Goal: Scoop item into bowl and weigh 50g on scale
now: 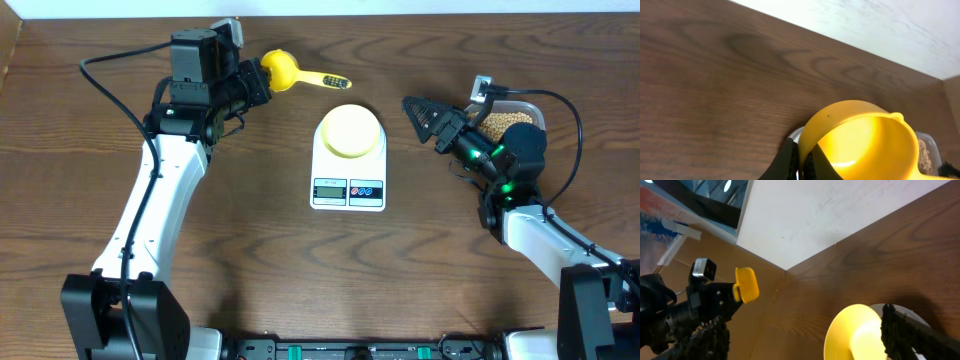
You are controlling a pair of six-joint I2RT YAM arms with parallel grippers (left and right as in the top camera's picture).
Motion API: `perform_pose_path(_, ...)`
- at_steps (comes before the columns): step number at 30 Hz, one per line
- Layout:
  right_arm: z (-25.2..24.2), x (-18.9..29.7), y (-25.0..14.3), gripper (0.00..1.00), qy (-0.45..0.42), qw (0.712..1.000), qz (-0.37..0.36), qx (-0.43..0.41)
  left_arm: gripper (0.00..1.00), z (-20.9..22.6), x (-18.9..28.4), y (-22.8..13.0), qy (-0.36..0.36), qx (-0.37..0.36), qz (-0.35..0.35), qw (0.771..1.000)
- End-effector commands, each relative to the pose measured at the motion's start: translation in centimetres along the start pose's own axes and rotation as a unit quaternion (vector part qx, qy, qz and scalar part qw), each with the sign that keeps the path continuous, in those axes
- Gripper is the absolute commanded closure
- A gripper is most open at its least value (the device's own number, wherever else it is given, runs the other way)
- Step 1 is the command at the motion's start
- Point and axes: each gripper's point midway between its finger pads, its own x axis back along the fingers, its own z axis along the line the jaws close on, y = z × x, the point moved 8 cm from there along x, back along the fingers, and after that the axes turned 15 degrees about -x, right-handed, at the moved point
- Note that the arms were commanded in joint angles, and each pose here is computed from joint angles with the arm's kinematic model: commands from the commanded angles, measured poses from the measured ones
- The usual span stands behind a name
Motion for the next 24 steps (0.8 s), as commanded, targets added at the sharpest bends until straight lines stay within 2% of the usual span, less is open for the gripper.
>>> perform_pose_path(1,0.8,-0.5,-0.2,0.1,0.012,1.0,0.008,0.008,0.92,0.4,0.3,0.1,0.031,0.027,-0.008,0.999)
perform_pose_path(5,1.7,-0.9,-1.0,0.11,0.036,0.998,0.023,0.05,0.92,0.5,0.3,-0.1,0.033,0.029,-0.001,0.999)
perform_pose_path(11,2.9,-1.4,-1.7,0.05,0.066,0.995,0.027,0.073,0.92,0.6,0.1,-0.4,0.035,0.066,0.007,0.997)
perform_pose_path(17,3.0,-1.5,-1.7,0.07,0.062,0.996,0.017,0.061,0.92,0.3,0.1,-0.5,0.022,0.088,0.01,0.996)
perform_pose_path(24,4.0,-1.4,-1.3,0.07,0.087,0.996,0.005,0.03,0.92,-1.4,-0.4,-0.9,0.006,0.074,0.019,0.997)
